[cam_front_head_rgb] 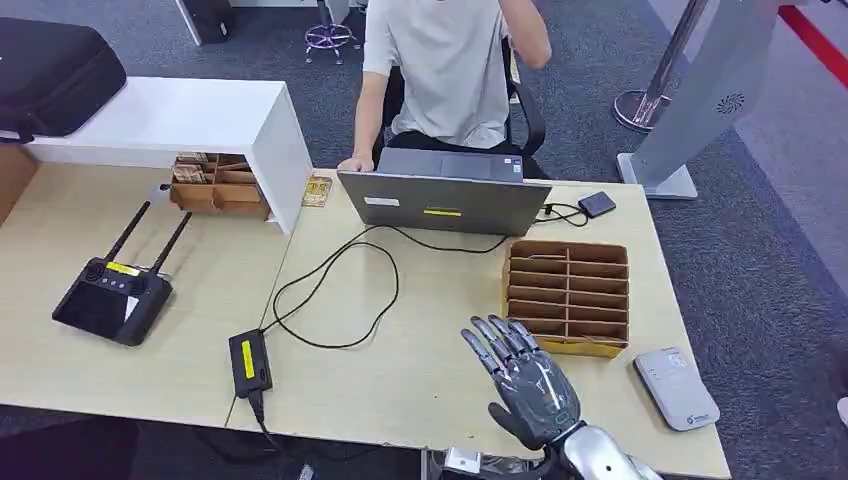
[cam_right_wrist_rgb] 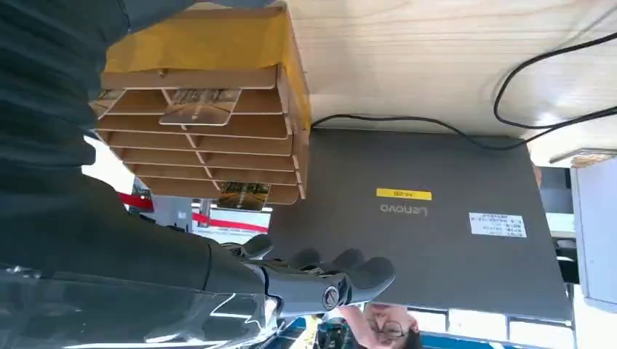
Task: Pass the card to the sensor for recognition and then transmit it.
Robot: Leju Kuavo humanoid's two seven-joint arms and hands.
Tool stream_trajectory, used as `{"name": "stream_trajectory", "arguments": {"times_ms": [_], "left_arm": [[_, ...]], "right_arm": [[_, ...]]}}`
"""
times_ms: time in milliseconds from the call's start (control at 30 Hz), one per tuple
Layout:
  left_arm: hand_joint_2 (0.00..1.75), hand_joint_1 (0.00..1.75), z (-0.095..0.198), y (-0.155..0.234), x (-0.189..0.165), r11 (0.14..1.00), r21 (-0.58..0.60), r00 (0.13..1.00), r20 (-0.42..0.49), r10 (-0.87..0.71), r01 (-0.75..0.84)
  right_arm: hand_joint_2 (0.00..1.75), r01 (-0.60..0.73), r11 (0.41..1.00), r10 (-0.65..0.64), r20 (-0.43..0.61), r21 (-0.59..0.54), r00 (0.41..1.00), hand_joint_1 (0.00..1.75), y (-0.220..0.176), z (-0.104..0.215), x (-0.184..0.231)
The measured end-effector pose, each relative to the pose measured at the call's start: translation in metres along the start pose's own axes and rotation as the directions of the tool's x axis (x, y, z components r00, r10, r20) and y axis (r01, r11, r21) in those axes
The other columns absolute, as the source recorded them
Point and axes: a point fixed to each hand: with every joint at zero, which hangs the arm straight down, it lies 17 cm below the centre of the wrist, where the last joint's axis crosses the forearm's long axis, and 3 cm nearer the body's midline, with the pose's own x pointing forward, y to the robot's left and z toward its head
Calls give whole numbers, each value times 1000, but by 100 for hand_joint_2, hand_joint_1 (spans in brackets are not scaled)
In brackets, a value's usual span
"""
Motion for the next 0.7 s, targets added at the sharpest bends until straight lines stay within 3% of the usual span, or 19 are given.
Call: {"name": "stream_trajectory", "arguments": {"times_ms": [300, 700], "left_arm": [[175, 0, -1, -4, 1, 1000, -13, 1000, -3, -14, 14], [175, 0, 0, -6, -1, 999, -19, 1000, -6, -26, 26]], "right_arm": [[175, 4, 1000, -4, -20, -7, 1000, 0, 4, -19, -2], [175, -14, 1000, 15, -90, 13, 996, 0, 15, -17, -31]]}}
